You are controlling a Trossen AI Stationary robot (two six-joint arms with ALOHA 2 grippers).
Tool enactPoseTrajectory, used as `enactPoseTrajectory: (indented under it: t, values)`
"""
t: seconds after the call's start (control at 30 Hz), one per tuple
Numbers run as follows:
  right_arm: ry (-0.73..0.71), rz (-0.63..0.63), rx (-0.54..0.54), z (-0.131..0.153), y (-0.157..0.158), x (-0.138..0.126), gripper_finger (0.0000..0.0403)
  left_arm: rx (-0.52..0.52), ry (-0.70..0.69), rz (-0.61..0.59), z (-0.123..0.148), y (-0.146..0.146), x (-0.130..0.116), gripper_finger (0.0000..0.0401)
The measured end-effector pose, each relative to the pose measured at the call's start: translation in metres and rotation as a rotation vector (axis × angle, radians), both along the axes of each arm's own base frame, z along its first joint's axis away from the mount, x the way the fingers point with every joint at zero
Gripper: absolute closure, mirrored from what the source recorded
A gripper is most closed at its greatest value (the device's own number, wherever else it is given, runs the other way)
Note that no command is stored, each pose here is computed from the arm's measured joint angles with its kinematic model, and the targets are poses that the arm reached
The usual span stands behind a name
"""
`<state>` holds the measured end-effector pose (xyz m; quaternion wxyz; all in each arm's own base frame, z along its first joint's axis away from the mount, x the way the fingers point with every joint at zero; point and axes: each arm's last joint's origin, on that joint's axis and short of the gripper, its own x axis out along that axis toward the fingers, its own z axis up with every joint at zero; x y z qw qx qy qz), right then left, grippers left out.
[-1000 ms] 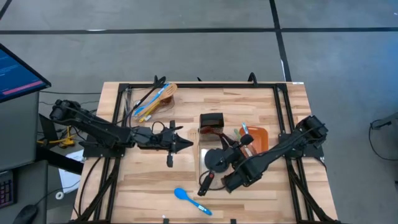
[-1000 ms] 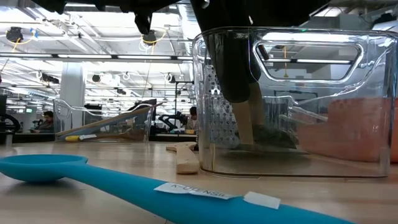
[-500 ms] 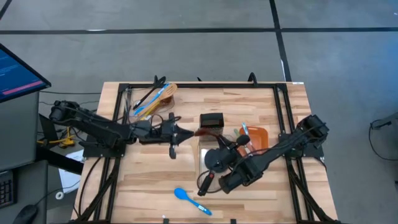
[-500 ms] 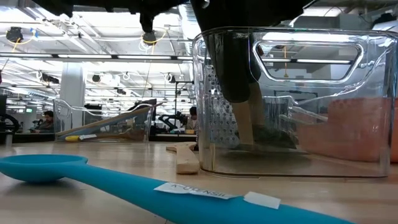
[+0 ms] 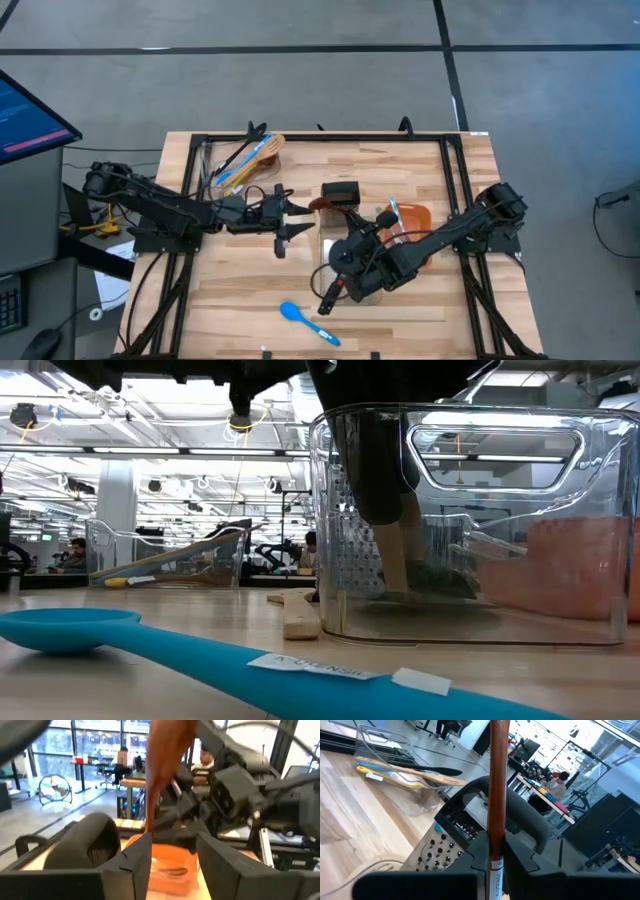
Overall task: Pick & Place Kitchen Items
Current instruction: Put the brown ladle into the top transparent bin
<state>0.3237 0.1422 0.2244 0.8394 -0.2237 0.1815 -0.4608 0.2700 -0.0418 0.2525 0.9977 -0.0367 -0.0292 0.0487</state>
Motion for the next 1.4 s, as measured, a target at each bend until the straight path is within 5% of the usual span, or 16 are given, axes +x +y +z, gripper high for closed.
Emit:
enactPoseTrajectory:
  t: [0.47,0.97,1.4]
  values:
    - [-0.005,0.009,0.003,0.0,0.003,-0.001,0.038,0.012,-0.174,-0.028,-0.019,0.003,0.027,0.0246]
    - [-0.004,0.028,0.002,0.0,0.009,-0.004,0.038,0.008,-0.215,0.006,-0.007,0.01,0.063,0.0252]
    - [-0.002,0.027,0.001,0.0,0.009,-0.004,0.038,0.009,-0.21,0.009,-0.009,0.011,0.064,0.0353]
